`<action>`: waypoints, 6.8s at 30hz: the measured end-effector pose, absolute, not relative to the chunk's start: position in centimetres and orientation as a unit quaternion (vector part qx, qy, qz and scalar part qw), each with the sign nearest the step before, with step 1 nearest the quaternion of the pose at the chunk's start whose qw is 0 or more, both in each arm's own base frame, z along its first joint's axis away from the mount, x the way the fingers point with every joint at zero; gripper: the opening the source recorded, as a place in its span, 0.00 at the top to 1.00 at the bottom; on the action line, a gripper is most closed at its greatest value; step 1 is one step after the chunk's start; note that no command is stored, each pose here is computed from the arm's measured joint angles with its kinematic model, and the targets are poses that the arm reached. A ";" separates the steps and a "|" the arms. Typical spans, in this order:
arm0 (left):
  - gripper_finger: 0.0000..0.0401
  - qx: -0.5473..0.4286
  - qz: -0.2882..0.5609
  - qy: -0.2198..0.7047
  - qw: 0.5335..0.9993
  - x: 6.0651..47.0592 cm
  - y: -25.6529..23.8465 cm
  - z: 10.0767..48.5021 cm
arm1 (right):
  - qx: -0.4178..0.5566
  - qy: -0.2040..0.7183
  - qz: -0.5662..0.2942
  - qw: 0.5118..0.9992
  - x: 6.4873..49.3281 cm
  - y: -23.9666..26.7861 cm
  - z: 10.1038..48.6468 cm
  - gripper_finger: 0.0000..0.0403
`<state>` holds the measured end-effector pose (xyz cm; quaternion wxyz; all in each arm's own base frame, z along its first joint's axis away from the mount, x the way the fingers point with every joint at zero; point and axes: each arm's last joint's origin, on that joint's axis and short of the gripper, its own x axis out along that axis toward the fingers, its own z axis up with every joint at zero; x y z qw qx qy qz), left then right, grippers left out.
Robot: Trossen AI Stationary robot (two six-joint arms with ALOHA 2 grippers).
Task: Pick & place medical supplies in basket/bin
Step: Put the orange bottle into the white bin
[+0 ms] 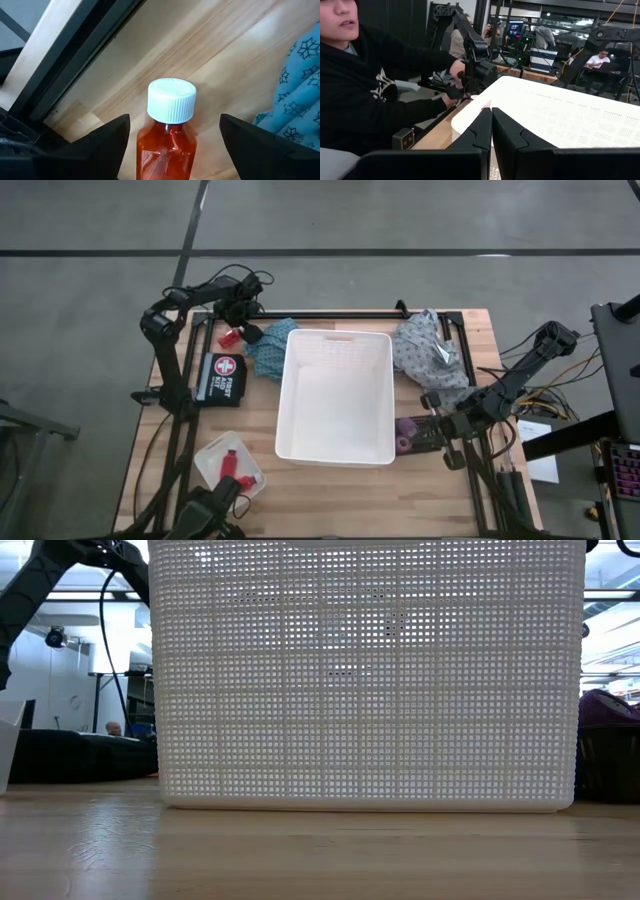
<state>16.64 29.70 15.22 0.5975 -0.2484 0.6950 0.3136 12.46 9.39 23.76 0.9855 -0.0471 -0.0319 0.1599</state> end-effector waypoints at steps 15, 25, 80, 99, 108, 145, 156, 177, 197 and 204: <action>0.59 -0.271 0.312 0.688 0.596 16.6 29.5 15.2 | -0.047 -0.032 0.160 0.985 12.5 9.4 23.8 0.98; 0.74 -0.280 0.309 0.684 0.598 16.7 29.4 15.3 | -0.047 -0.032 0.160 0.985 12.5 9.4 23.8 0.98; 0.75 -0.250 0.331 0.616 0.669 18.6 3.2 30.5 | -0.047 -0.032 0.160 0.985 12.5 9.4 23.8 0.98; 0.75 -0.295 0.317 0.603 0.670 17.8 -10.0 29.2 | -0.047 -0.032 0.160 0.985 12.5 9.4 23.8 0.98; 0.75 -0.278 0.306 0.638 0.649 18.5 -13.5 26.9 | -0.047 -0.032 0.160 0.985 12.5 9.4 23.8 0.98; 0.75 -0.294 0.302 0.706 0.569 19.8 -16.2 24.0 | -0.047 -0.032 0.160 0.985 12.5 9.4 23.8 0.98; 0.63 -0.228 0.292 0.618 0.694 18.9 -14.4 26.3 | -0.047 -0.032 0.160 0.985 12.5 9.4 23.8 0.98; 0.40 -0.174 0.334 0.617 0.691 17.9 -12.2 22.0 | -0.047 -0.032 0.160 0.985 12.5 9.4 23.8 0.98; 0.40 -0.269 0.273 0.655 0.651 18.0 -14.2 22.0 | -0.047 -0.032 0.160 0.985 12.5 9.4 23.8 0.98; 0.40 -0.237 0.278 0.637 0.679 18.1 -13.9 22.0 | -0.047 -0.032 0.160 0.985 12.5 9.4 23.8 0.98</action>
